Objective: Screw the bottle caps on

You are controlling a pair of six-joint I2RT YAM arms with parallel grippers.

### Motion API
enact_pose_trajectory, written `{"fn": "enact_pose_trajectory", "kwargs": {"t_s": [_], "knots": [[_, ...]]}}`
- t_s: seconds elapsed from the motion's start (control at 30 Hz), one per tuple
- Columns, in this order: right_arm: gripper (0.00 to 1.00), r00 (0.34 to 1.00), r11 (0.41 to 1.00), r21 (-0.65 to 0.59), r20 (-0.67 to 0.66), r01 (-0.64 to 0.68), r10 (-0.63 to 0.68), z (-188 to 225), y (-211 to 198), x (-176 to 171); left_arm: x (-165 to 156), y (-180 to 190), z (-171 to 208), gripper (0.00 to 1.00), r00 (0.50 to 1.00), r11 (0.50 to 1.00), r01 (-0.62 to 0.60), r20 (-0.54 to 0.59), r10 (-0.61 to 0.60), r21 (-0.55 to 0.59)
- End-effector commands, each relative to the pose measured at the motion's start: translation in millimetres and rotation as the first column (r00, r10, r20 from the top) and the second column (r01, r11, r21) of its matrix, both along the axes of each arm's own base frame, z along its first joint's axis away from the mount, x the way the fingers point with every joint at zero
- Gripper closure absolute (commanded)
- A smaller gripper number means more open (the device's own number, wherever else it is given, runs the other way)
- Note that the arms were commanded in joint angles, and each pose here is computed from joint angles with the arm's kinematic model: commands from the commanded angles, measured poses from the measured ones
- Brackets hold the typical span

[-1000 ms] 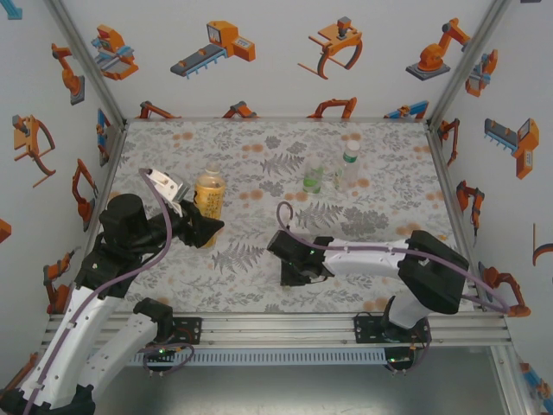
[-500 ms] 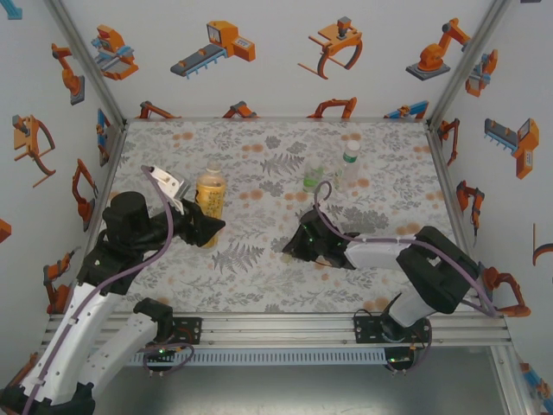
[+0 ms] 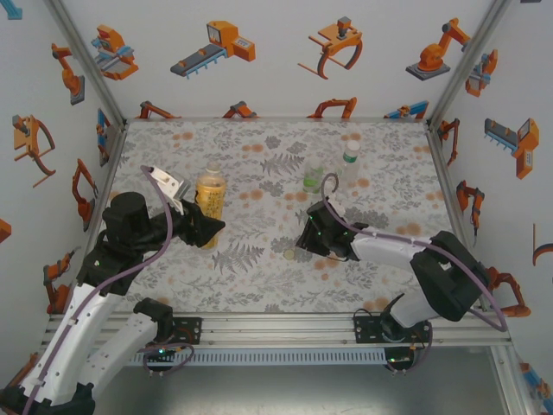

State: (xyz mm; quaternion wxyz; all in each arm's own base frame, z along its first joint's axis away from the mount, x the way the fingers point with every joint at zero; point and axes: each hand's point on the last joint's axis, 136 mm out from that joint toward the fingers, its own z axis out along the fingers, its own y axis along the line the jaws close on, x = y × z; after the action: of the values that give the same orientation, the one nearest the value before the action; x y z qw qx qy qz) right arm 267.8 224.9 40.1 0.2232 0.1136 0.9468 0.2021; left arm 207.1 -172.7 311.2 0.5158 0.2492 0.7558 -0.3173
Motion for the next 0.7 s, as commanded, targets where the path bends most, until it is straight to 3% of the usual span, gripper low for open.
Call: {"fn": "enact_pose_trajectory", "kwargs": {"t_s": [0.0,0.4,0.67], "knots": [[0.59,0.993,0.978,-0.191,-0.104,-0.083,0.064,-13,-18,-12,2,3,6,0.95,1.0,0.999,-0.027,-0.01,0.027,-0.029],[0.51,0.939,0.888,-0.317,-0.193,-0.333,0.283,2,42,6,-2,1,1,0.97,1.0,1.0,-0.007,-0.018,0.006,-0.028],[0.49,0.915,0.838,-0.379,-0.249,-0.394,0.318,-2,60,-4,-3,1,-1,0.98,1.0,1.0,-0.008,-0.024,0.007,-0.024]]}}
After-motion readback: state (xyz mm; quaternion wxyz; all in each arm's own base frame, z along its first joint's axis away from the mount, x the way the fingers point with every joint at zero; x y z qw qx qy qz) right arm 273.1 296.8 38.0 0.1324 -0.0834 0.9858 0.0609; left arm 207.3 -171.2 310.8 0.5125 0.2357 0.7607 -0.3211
